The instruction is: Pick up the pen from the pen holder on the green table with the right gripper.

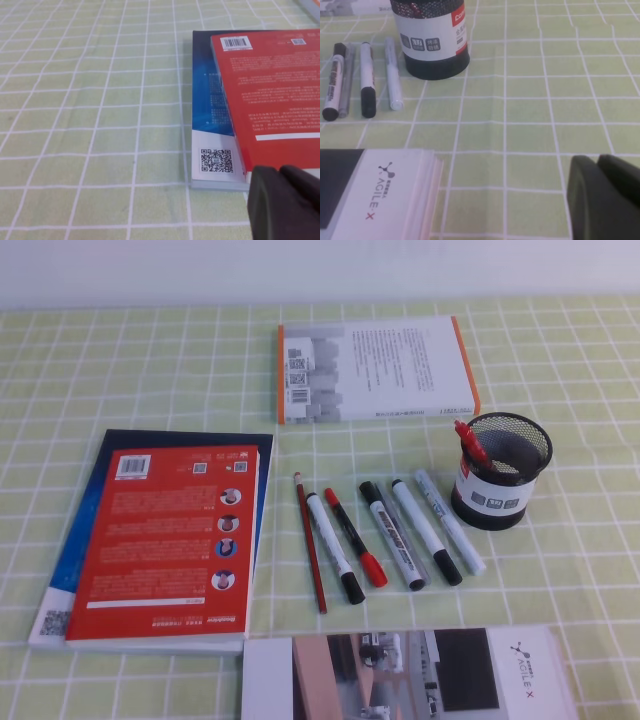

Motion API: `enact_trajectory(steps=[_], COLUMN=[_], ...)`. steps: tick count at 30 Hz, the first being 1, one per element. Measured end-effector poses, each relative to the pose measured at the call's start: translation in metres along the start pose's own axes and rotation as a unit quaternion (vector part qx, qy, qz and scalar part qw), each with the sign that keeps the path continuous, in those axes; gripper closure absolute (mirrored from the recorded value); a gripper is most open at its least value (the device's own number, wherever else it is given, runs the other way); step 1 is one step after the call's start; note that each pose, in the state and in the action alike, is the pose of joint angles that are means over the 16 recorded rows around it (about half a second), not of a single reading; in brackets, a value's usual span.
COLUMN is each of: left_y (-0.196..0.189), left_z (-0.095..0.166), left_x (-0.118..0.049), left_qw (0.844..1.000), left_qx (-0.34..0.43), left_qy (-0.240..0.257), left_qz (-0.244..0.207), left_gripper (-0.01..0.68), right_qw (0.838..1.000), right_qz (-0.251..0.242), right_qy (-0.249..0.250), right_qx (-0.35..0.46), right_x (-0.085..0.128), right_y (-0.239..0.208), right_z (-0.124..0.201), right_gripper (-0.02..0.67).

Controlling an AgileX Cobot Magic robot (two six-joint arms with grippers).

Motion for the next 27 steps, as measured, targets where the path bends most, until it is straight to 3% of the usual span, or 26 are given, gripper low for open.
enact_trajectory(steps=[27], left_y=[0.0], left_z=[0.0], left_x=[0.0], left_qw=[1.0], left_qx=[0.0], left_qy=[0.0], left_qz=[0.0], left_gripper=[0.678], right_qw=[1.0], right_qz=[0.0], right_qy=[0.001], right_qx=[0.0], right_x=[0.0001], right_y=[0.0], right_z=[0.0], right_gripper=[0.661])
Point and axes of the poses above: a point on each arm's last joint axis where the gripper is mounted, y pointing out along that axis toward the gripper, x along the wrist's bending axis when the last joint is at zero, z = x × y, the point moved 1 cm from there along y, pointing out along that axis toward the gripper, and after that the axes turned 13 degrees about y, right-handed, at the moved point
